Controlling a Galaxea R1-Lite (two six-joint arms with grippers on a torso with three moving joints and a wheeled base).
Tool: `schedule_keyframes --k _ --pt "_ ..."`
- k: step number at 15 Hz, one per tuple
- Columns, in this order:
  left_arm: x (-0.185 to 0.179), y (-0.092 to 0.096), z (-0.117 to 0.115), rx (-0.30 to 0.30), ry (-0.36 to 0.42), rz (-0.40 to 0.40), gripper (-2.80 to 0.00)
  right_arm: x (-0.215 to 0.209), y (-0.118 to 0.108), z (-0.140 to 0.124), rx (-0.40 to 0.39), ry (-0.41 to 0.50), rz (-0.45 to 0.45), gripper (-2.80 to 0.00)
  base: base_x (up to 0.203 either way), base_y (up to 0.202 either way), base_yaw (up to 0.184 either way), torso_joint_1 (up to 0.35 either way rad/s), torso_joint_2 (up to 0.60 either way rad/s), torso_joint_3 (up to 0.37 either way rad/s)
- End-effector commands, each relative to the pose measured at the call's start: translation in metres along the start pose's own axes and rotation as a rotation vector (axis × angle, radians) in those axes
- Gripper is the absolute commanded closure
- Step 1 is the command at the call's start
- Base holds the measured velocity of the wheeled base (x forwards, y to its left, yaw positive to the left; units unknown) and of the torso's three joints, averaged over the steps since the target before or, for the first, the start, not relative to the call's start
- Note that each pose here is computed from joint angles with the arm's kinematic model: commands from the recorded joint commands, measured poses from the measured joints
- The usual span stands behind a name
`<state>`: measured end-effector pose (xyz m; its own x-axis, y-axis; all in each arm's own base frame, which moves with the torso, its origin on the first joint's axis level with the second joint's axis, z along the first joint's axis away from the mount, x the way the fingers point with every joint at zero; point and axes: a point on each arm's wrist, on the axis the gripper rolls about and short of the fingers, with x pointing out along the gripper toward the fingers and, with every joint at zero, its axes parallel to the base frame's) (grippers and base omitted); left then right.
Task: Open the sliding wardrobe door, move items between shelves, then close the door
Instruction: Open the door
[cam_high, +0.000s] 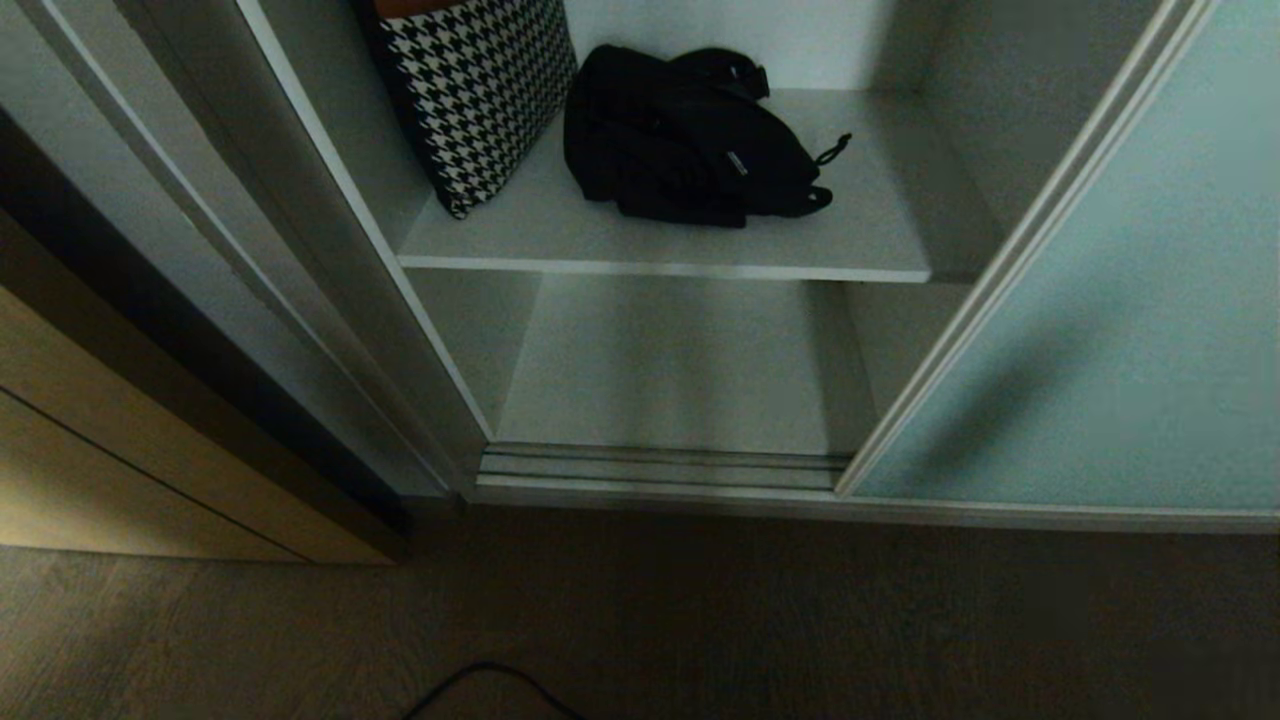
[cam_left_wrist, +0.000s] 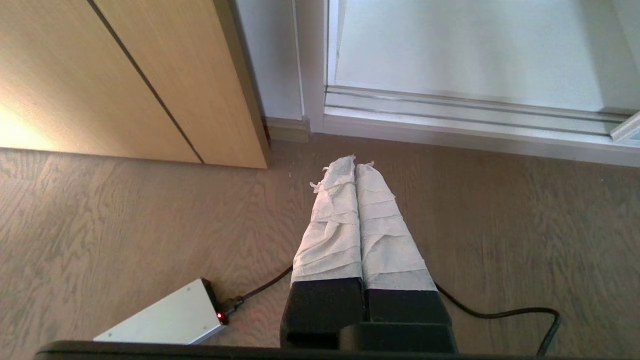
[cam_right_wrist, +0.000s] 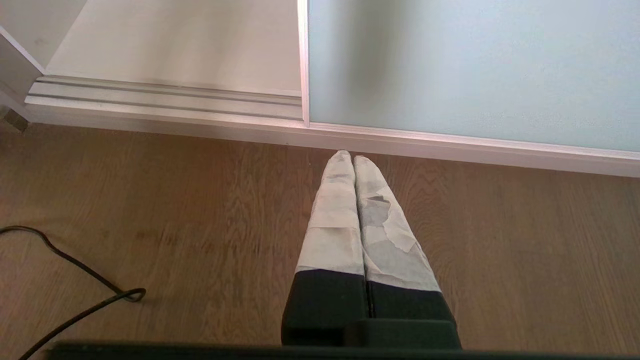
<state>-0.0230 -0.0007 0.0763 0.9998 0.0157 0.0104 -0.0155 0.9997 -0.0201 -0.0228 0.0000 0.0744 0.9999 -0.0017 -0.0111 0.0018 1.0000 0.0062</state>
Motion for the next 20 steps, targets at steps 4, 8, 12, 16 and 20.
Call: schedule_keyframes --k 4,8,12,16,20 --pt "0.0004 0.0001 0.0003 -0.011 0.003 0.001 0.00 0.0000 0.0000 0.0000 0.000 0.001 0.000 0.00 0.000 0.000 0.000 0.000 0.00 0.000" --pt "0.0005 0.0001 0.0000 -0.012 0.003 0.001 0.00 0.0000 0.0000 0.0000 0.000 0.000 0.000 0.00 0.000 0.000 0.000 0.000 0.00 0.000" --pt "0.0005 0.0001 0.0004 -0.014 0.002 0.002 0.00 0.0000 0.0000 0.0000 0.000 0.000 0.000 0.00 0.000 0.000 0.000 0.000 0.00 0.000" --pt "0.0006 0.0001 0.0001 -0.014 0.003 0.003 0.00 0.0001 0.0000 0.0000 0.000 0.001 0.000 0.00 0.160 0.000 0.000 -0.001 0.00 0.006" --pt "0.0004 0.0000 0.0004 -0.006 0.002 0.003 0.00 0.0000 0.0000 0.0000 0.000 0.001 0.000 0.00 0.123 0.000 0.001 0.005 0.00 0.002"
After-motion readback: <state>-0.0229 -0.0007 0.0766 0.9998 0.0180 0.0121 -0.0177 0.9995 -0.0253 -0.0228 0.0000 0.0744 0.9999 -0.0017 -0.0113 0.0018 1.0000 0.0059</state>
